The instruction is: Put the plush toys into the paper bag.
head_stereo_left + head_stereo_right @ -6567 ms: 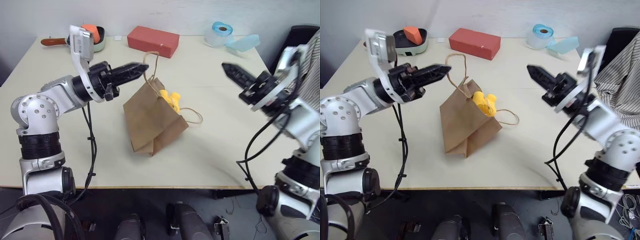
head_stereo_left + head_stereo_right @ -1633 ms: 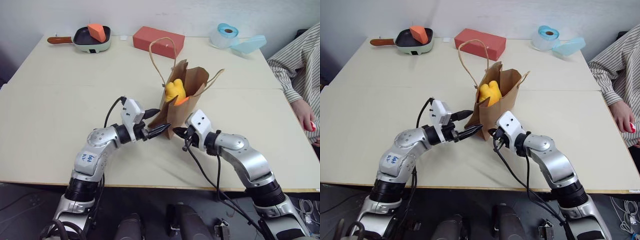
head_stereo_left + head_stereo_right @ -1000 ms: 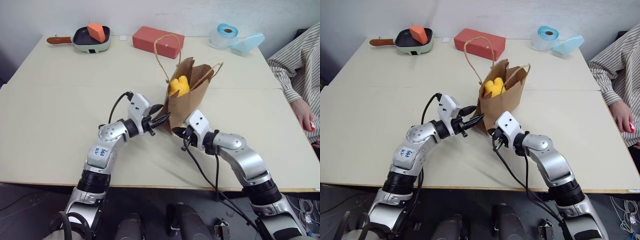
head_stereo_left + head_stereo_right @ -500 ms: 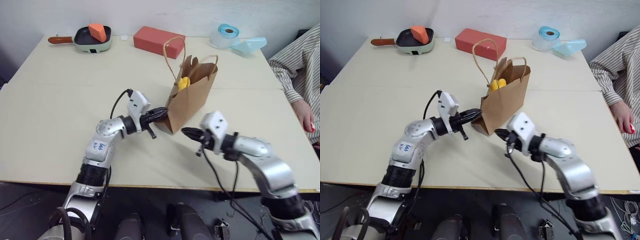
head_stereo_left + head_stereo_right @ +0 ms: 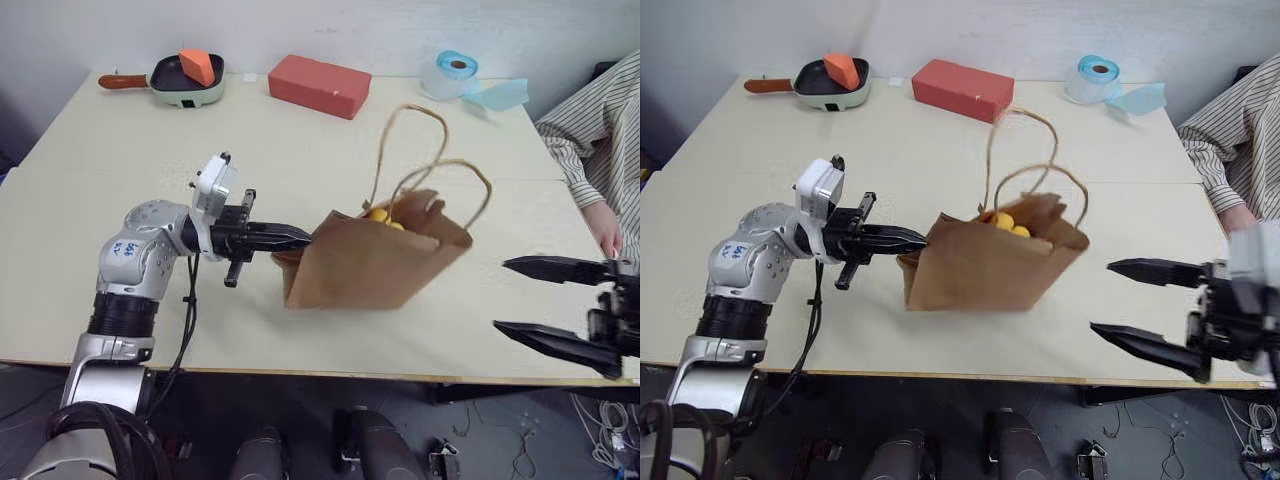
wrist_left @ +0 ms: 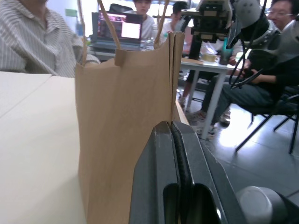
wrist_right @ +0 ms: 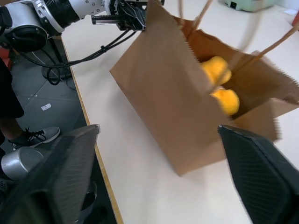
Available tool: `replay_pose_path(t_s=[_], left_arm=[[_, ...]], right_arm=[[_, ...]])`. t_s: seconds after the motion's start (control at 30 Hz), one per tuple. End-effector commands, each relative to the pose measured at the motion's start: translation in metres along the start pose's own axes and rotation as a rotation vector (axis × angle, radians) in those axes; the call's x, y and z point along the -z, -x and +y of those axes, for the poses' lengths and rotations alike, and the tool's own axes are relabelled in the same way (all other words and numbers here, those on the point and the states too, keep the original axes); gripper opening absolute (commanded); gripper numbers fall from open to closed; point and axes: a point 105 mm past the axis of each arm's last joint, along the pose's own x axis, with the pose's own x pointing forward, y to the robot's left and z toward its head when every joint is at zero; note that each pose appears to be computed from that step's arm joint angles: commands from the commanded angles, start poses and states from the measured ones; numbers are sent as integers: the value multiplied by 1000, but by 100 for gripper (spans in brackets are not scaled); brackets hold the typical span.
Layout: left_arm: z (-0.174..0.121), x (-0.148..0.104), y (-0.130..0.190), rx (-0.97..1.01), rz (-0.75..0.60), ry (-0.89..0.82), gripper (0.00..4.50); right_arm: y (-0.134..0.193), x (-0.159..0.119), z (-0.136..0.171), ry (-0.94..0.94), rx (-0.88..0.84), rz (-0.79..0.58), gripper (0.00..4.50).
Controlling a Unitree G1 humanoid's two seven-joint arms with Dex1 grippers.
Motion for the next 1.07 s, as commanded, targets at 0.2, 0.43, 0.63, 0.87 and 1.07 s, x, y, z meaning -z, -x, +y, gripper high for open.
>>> replay_pose_path(t_s=[0.2, 0.43, 0.63, 0.87, 1.07], left_arm=[[40, 32, 27, -103, 201, -66, 0], [41, 31, 47, -155, 277, -29, 56], [14, 4, 92, -287, 316, 45, 236], [-68, -61, 114, -295, 336, 131, 447], [-80, -90, 112, -364, 312, 47, 447]], right_arm=[[-7, -10, 0, 54, 9, -11, 445], [-18, -8, -13, 61, -11, -31, 450], [-19, -8, -27, 60, -64, -13, 450], [-12, -19, -55, 97, -119, 21, 450], [2, -36, -78, 56, -148, -27, 450]])
